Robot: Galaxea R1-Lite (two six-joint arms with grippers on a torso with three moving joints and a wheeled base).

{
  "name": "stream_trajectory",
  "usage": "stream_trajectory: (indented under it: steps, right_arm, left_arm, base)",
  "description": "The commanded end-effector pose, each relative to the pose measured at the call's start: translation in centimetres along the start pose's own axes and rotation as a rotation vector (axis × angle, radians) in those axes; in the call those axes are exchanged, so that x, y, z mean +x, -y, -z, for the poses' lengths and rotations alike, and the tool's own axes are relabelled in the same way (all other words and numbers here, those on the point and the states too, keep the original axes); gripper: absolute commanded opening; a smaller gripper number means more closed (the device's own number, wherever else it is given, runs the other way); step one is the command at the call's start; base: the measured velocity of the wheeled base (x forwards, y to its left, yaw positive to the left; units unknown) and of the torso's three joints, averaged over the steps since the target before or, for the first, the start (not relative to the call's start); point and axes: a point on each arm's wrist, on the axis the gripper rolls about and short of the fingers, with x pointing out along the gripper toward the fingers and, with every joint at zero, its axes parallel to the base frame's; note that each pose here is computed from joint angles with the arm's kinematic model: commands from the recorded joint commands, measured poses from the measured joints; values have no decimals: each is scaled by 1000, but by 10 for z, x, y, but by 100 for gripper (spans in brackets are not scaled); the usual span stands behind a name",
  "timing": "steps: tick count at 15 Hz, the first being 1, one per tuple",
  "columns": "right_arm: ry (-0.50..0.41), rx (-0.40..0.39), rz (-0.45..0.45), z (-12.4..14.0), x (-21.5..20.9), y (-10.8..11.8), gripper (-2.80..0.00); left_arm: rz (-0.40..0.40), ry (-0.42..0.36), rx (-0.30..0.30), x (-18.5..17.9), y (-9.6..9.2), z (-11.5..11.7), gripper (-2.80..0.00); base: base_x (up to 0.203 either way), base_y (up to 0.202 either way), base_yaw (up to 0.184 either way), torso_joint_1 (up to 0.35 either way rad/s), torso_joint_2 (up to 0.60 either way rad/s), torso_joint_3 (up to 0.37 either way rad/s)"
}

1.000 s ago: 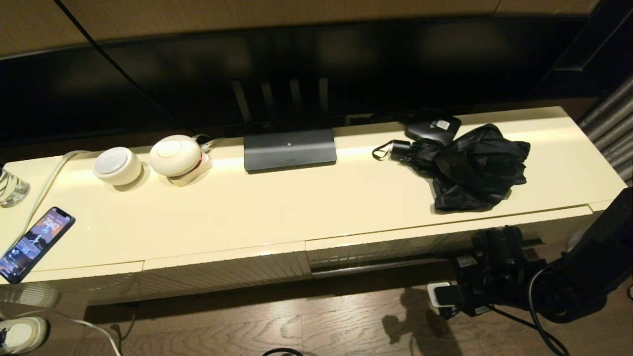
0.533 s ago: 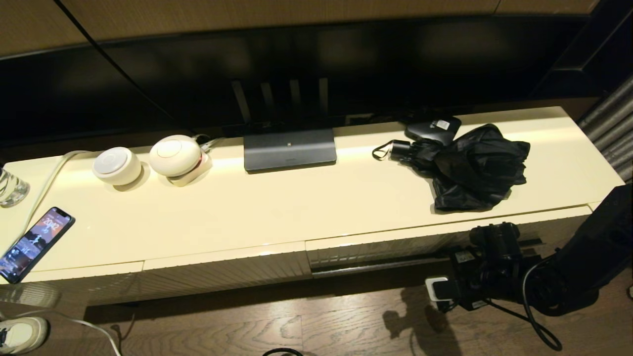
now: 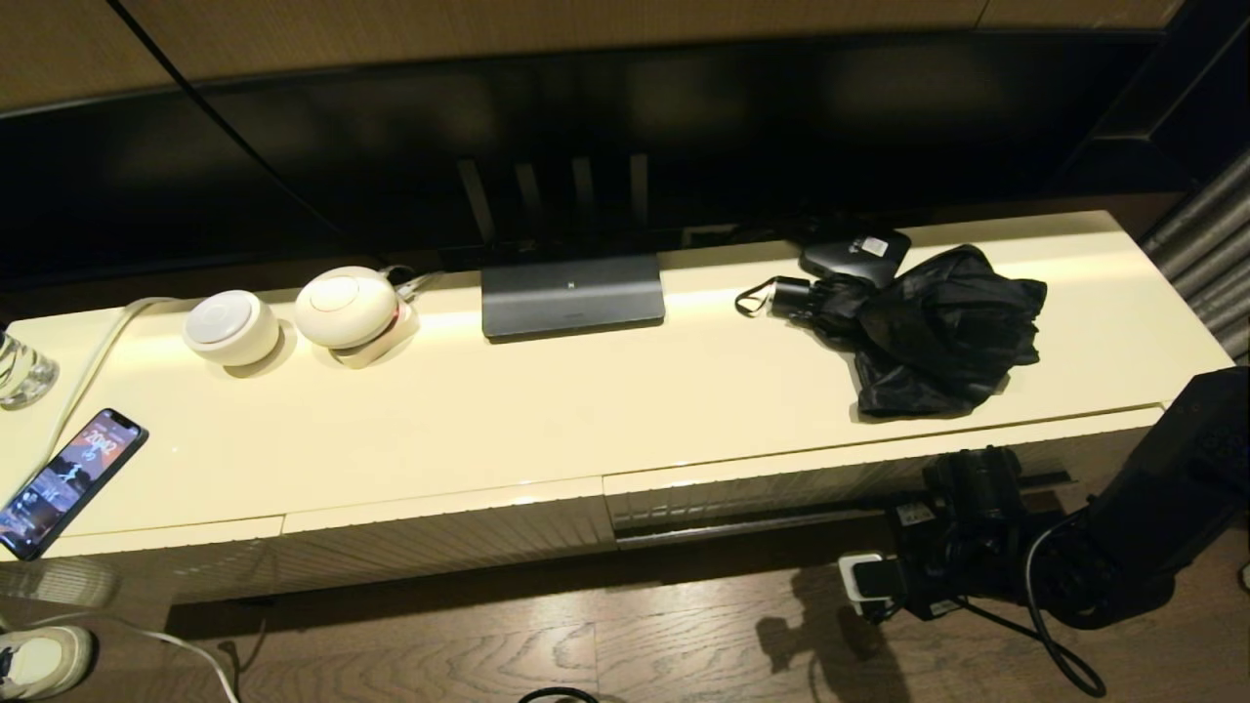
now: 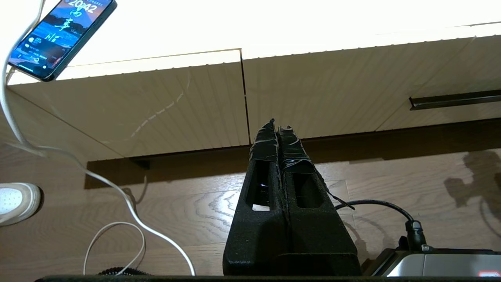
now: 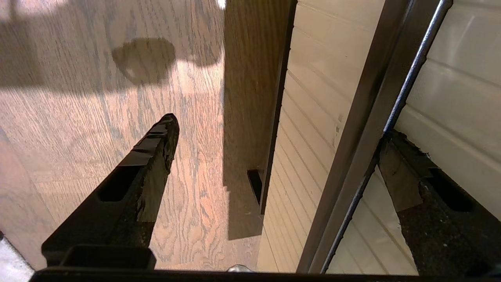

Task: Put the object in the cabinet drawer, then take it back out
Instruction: Open the drawer

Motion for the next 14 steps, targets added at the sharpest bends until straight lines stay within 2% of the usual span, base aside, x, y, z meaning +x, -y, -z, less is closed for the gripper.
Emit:
stream_trajectory:
  steps: [1, 14]
  right_arm:
    - [3, -9, -11, -1, -3, -4, 0]
    - [18, -20, -131, -6, -29, -40, 0]
  left_arm:
    - [-1, -4, 0, 0, 0, 1, -280]
    - [-1, -4, 0, 0, 0, 1, -280]
  base:
    - [0, 0, 0, 0, 0, 0]
    - [0, 0, 0, 0, 0, 0]
